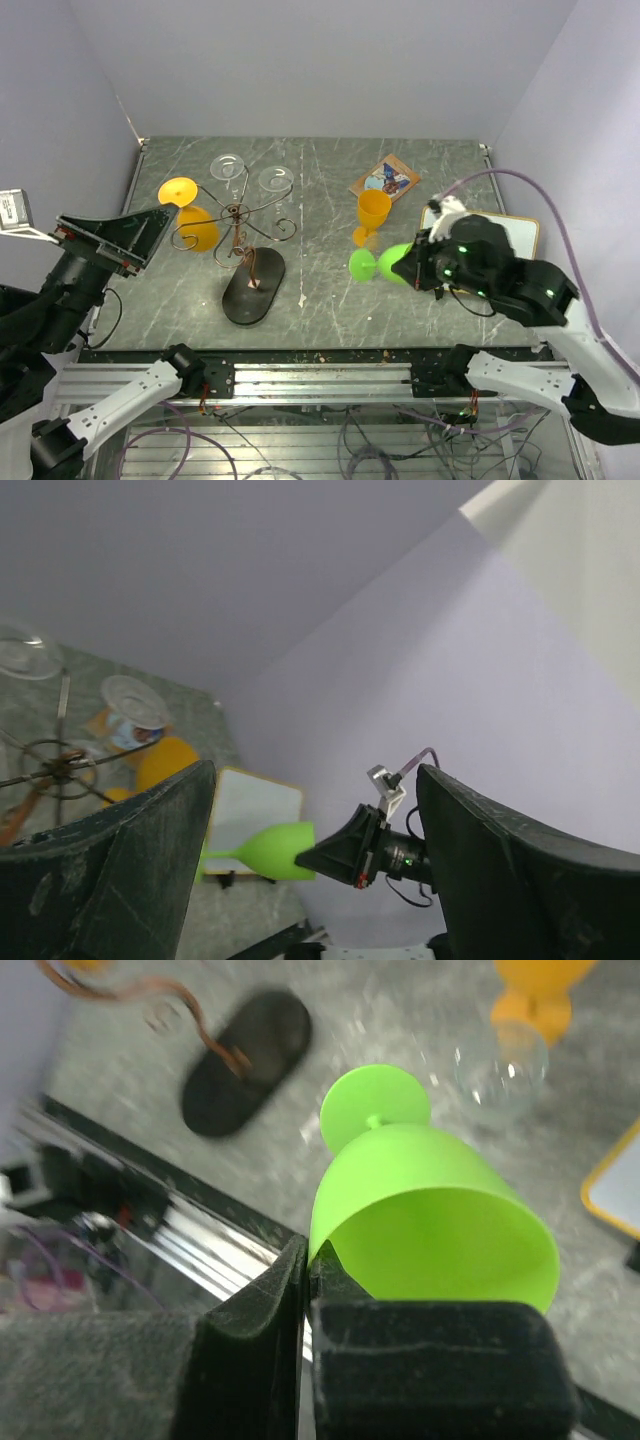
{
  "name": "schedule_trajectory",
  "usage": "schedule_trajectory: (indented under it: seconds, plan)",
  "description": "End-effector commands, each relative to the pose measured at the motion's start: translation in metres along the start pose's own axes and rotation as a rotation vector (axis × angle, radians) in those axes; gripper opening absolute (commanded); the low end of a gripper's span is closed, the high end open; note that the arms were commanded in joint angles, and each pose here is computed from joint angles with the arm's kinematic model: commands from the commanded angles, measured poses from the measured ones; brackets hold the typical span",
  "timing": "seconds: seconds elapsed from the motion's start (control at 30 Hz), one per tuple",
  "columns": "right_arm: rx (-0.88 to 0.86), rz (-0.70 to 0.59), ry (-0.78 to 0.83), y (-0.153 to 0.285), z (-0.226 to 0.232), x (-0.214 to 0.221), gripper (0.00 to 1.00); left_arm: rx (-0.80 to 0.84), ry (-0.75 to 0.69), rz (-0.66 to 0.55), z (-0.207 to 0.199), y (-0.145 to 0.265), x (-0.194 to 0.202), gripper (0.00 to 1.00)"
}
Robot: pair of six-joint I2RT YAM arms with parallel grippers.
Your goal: Take the wine glass off the wine glass rack
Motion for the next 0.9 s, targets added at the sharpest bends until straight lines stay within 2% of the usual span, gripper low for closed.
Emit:
schedule_trajectory:
  seconds: [0.0, 0.1, 0.2, 0.47, 0.8, 0.87]
  plan:
    - [0.199, 0.279, 0.102, -0.014, -0.027, 0.034, 0.00, -0.219, -0.168, 0.096, 0.031, -0.003, 0.014, 0.89]
    - [0.300, 0.329, 0.135, -0.036, -0.030, 0.035, 0.00, -0.290, -0.184, 0.137, 0.041, 0.001, 0.019, 0.86]
    - [0.367, 0.326, 0.162, -0.056, -0.029, 0.030, 0.00, -0.336, -0.172, 0.172, 0.050, 0.009, 0.028, 0.85]
    - [0.393, 0.392, 0.203, -0.100, -0.032, 0.040, 0.00, -0.343, -0.107, 0.233, 0.060, 0.026, 0.046, 0.82]
    - [0.445, 0.433, 0.228, -0.124, -0.051, 0.060, 0.00, -0.341, -0.105, 0.280, 0.061, 0.028, 0.054, 0.82]
    - [0.456, 0.439, 0.233, -0.127, -0.054, 0.063, 0.03, -0.334, -0.105, 0.303, 0.061, 0.026, 0.058, 0.83]
Point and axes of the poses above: each gripper's point midway between its finger pads, its own y axis back along the fingers, its own z axis along the line the jaws close on, x = y × z, the point moved 7 cm from there along y, back along the fingers, and after that the axes turned 14 degrees about -y, right-handed, at the moved point
